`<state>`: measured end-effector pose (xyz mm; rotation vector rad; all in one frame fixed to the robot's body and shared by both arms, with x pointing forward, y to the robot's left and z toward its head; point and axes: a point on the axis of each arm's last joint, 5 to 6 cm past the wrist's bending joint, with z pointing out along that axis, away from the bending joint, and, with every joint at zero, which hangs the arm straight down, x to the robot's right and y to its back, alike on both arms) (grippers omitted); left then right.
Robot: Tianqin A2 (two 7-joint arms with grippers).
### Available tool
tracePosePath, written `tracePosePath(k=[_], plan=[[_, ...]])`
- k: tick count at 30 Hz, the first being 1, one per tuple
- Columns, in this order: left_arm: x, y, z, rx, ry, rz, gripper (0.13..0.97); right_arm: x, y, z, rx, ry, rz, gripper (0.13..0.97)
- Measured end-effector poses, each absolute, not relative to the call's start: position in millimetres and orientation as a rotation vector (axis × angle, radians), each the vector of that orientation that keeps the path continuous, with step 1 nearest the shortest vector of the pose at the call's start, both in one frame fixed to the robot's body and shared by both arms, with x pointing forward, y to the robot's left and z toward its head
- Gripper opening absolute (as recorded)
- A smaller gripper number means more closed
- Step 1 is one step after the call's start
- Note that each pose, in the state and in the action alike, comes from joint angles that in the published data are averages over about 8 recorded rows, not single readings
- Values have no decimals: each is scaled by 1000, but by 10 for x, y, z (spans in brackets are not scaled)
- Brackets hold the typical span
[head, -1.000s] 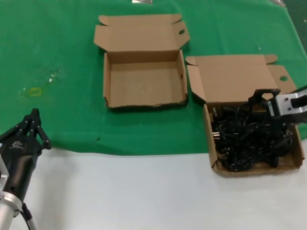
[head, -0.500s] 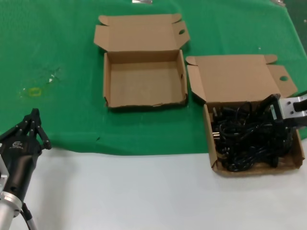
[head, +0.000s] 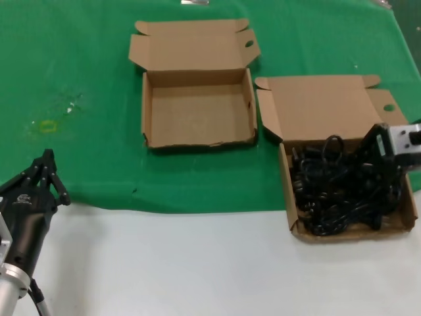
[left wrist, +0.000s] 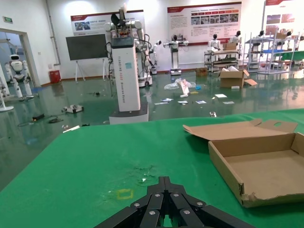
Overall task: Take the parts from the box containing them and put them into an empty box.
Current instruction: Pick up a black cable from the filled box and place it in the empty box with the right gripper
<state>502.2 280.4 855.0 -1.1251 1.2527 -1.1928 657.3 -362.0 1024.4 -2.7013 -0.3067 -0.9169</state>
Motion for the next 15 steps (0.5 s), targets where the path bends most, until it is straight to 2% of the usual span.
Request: tracePosePath(k=[2,15], plan=[[5022,2804,8550,-1125,1253,-1193,144,6552,-3624,10323,-2694,-294,-913,224],[5022,2804,8550,-1125,1253,-1193,144,6500,-3588,10904,-2612,-198,-892,213]])
